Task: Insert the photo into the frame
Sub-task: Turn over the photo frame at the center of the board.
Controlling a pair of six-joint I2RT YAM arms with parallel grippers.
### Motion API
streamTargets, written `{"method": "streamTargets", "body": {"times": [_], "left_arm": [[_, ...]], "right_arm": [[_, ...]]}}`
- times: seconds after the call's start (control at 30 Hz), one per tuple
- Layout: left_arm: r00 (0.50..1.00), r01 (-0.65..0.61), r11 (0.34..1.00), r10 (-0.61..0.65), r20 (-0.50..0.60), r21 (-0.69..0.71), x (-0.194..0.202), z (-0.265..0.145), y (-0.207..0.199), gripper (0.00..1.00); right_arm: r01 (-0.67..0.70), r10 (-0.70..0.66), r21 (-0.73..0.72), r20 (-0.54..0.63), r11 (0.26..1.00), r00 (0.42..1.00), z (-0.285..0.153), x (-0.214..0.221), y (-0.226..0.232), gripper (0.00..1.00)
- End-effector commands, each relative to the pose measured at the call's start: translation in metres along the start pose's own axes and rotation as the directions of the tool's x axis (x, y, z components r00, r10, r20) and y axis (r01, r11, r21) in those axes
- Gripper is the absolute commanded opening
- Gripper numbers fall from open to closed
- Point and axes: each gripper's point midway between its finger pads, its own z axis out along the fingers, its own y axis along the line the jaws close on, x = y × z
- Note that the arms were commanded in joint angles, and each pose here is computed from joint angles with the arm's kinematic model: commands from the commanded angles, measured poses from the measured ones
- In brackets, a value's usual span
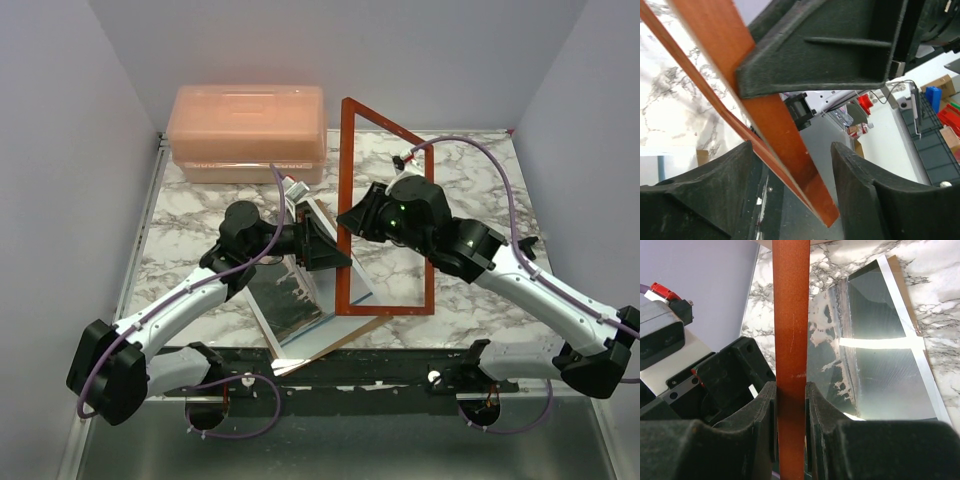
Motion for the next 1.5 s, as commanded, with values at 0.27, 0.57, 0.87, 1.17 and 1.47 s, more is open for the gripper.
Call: {"method": "streamTargets", "body": {"times": [0.27, 0.57, 0.87, 1.17, 1.47], "left_arm": [[0.998, -0.03, 0.995, 0.035, -0.048, 0.096, 0.008, 0.007, -0.017, 0.31], [0.996, -0.089, 0.994, 0.089, -0.005, 0.06, -0.016, 0.008, -0.033, 0.0], [0.971, -0.213, 0.963, 0.228, 0.074, -0.166, -0.052, -0.014, -0.05, 0.0], [0.964, -0.218, 0.901, 0.259, 0.06, -0.376, -0.066, -0.051, -0.071, 0.0], [0.983, -0.111, 0.826, 0.174, 0.063, -0.552, -0.05, -0.074, -0.036, 0.0]], "right_arm": [[-0.02, 0.027, -0.095, 0.071, 0.995, 0.997, -0.007, -0.03, 0.033, 0.01], [0.0, 0.008, -0.078, 0.107, 0.997, 0.994, -0.014, -0.04, 0.03, 0.45], [-0.013, 0.022, -0.045, 0.199, 0.999, 0.98, -0.038, -0.06, 0.019, 1.0], [0.007, 0.006, -0.075, 0.174, 0.997, 0.985, -0.041, -0.055, 0.024, 1.0], [-0.044, 0.052, -0.133, 0.055, 0.99, 0.997, -0.018, -0.026, 0.034, 1.0]]}}
